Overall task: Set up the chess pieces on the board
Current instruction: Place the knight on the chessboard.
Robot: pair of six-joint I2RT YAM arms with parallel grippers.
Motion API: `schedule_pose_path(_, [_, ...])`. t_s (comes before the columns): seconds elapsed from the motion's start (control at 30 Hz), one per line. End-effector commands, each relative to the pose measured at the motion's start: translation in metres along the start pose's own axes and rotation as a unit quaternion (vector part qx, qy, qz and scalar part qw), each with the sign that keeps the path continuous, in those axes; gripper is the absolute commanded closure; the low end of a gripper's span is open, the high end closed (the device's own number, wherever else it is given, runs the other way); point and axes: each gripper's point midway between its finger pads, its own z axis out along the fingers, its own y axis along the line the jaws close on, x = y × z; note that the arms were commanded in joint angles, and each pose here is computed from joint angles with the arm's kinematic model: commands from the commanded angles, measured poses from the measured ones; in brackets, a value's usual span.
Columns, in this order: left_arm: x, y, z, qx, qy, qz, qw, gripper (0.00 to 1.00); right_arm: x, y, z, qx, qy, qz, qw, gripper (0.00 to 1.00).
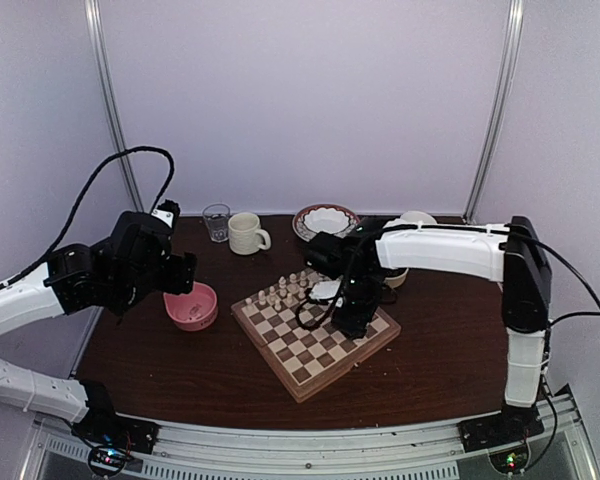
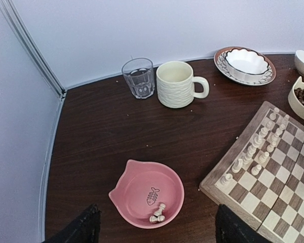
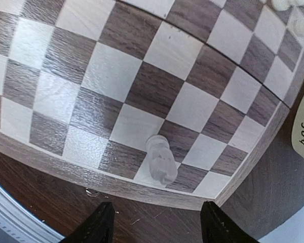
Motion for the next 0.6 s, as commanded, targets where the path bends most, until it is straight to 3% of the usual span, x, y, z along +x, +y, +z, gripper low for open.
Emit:
schedule_pose_path(0.0, [-0.023, -0.001, 0.0, 0.01, -0.014, -0.017, 1.0, 0.22, -0.018, -0.013, -0.046, 0.021, -0.16, 0.044, 0.986, 0.39])
schedule_pose_path(0.17, [-0.026, 0.007, 0.018, -0.011, -0.028, -0.039, 0.999, 0.21, -0.024, -0.019, -0.061, -0.003, -0.303, 0.113, 0.946, 0.44])
schedule_pose_path(0.27, [-0.013, 0.009, 0.036, -0.031, -0.036, -0.032, 0.998, 0.21, -0.02, -0.011, -0.054, -0.035, -0.345, 0.14, 0.927, 0.44])
schedule_pose_path(0.57, [0.017, -0.002, 0.054, -0.013, -0.035, 0.016, 0.999, 0.12, -0.012, -0.013, -0.033, -0.053, -0.399, 0.172, 0.899, 0.4])
